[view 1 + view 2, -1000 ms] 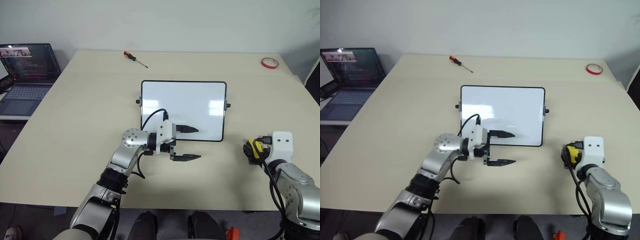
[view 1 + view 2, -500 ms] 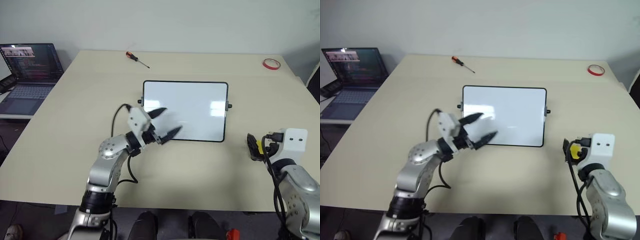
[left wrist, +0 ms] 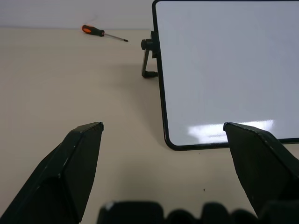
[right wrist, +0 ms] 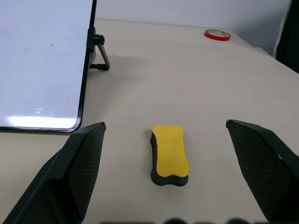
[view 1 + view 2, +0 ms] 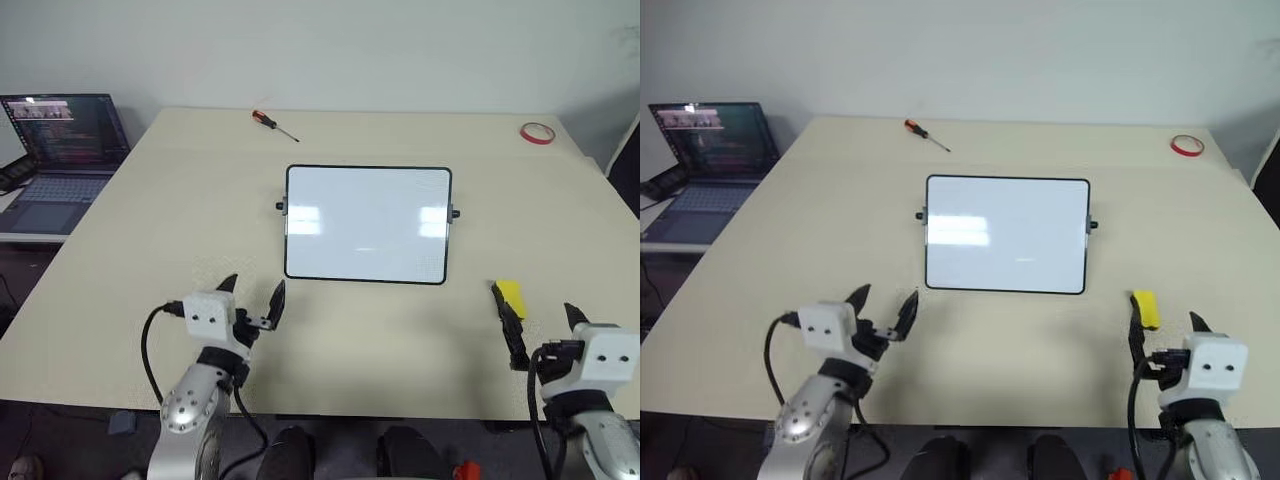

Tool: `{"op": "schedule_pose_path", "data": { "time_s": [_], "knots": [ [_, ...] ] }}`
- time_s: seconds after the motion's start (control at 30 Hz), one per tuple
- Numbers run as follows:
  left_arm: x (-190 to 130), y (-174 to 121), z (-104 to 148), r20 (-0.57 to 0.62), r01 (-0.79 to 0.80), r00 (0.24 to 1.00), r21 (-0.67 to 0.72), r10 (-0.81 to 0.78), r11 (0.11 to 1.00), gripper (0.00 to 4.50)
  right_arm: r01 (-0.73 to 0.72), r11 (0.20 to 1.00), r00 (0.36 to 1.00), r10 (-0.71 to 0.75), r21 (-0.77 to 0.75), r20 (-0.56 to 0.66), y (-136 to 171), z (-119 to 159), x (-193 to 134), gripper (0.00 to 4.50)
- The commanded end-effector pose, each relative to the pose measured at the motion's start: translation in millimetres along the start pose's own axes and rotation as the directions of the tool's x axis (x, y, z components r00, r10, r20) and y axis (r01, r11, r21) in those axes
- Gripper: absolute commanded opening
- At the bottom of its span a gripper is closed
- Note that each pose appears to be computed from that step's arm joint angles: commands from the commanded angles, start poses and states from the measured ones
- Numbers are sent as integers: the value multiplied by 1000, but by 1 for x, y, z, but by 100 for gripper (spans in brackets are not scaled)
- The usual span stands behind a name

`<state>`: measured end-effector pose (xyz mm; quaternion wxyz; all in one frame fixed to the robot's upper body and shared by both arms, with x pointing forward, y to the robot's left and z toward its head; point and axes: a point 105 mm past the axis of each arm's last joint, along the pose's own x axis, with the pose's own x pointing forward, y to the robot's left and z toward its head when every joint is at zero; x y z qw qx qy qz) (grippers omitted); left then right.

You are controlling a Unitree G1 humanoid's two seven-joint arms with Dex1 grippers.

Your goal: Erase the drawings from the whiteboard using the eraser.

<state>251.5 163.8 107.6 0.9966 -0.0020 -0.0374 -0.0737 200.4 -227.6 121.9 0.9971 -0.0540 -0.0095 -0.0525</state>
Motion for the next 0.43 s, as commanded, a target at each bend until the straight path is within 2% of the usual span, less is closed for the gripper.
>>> {"op": "schedule_pose_path", "data": {
  "time_s": [0.03,0.17,0.43],
  "knots": [
    [-4,0,21,85,-46,995,11,45,999,450,-11,1000,999,11,6,47,3,7,1,449],
    [-7,4,17,75,-90,993,-8,90,996,450,-4,1000,999,3,27,44,6,5,3,449],
    [-12,-3,14,60,-61,996,-11,62,998,450,14,1000,1000,-14,1,17,0,-1,-3,449]
  ]
}}
